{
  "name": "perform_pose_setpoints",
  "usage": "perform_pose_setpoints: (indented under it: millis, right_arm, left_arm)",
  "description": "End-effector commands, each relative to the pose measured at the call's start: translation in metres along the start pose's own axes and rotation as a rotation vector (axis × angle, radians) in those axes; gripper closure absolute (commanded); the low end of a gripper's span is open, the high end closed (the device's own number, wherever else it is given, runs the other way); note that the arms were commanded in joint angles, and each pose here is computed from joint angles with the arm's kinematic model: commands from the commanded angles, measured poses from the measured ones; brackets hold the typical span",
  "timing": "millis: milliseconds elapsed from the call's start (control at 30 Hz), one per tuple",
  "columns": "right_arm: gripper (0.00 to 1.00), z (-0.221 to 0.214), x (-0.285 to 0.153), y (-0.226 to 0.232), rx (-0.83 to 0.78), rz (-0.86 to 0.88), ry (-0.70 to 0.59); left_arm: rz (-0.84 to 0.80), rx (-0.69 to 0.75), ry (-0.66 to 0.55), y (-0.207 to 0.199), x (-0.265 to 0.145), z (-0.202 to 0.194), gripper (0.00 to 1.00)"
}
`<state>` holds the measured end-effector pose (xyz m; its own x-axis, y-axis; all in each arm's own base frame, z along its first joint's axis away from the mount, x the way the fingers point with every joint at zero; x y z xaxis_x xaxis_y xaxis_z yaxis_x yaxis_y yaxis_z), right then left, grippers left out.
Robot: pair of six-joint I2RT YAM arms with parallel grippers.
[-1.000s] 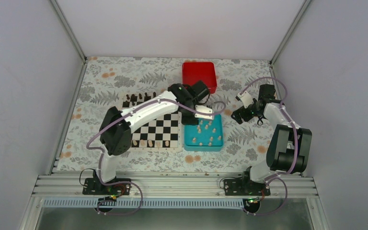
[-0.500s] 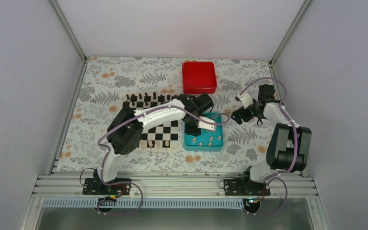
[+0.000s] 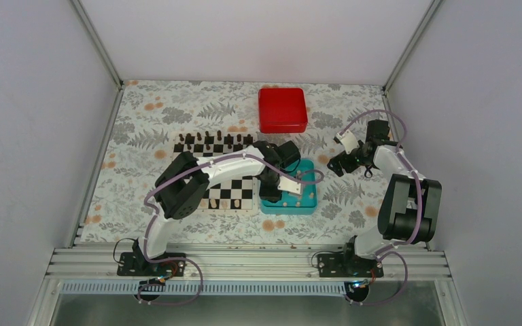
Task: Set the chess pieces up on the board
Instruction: Pick up the chess piece from the storage box.
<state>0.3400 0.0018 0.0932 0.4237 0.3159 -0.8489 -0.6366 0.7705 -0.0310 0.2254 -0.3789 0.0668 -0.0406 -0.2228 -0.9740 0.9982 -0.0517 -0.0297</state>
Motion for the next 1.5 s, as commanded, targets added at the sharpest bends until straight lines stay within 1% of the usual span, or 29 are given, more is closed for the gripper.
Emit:
perform_pose_setpoints:
  millis: [0,500,567,667,867,1067,1333,1467]
  right_arm:
    - [0.00,-0.004,0.002,0.001,0.002,0.017,-0.001]
    - [0.00,-0.008,0.005,0.000,0.008,0.018,0.008]
    - [0.00,-0.008,0.005,-0.001,0.010,0.017,0.009]
    - [0.00,-0.009,0.005,0.000,0.011,0.018,0.009]
    - [0.00,-0.010,0.006,0.000,0.011,0.019,0.008]
    - [0.00,-0.009,0.005,-0.001,0.010,0.017,0.008]
    - [0.00,-0.008,0.002,-0.002,0.010,0.008,0.005]
    - [0.00,-0.009,0.002,-0.003,0.013,0.006,0.008]
  left_arm:
    - [-0.036,0.013,-0.010,-0.010,0.004,0.002,0.55]
    - [-0.044,0.027,-0.022,-0.011,0.006,0.008,0.58]
    - [-0.049,0.030,-0.014,-0.013,0.009,0.006,0.61]
    - [-0.048,0.033,-0.010,-0.013,0.010,0.007,0.71]
    - [-0.031,0.037,-0.020,-0.011,0.004,0.012,0.73]
    - [0.007,0.042,-0.054,-0.008,-0.015,0.020,0.81]
    - [0.052,0.044,-0.031,-0.007,-0.030,0.012,0.92]
    - [0.104,0.046,-0.020,-0.001,-0.042,0.009,0.93]
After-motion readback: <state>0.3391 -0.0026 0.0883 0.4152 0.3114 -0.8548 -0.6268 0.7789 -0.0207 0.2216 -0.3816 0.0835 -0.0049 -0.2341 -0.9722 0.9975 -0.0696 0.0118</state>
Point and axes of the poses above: each gripper's point midway between its finger pads, its own x axis out along the fingers, its own y axis along the line the jaws close on, z = x × y, the point moved 2 cm from there along -x, back along the fingers, and after that the axes turned 4 degrees about -x, right-handed, at the moved point
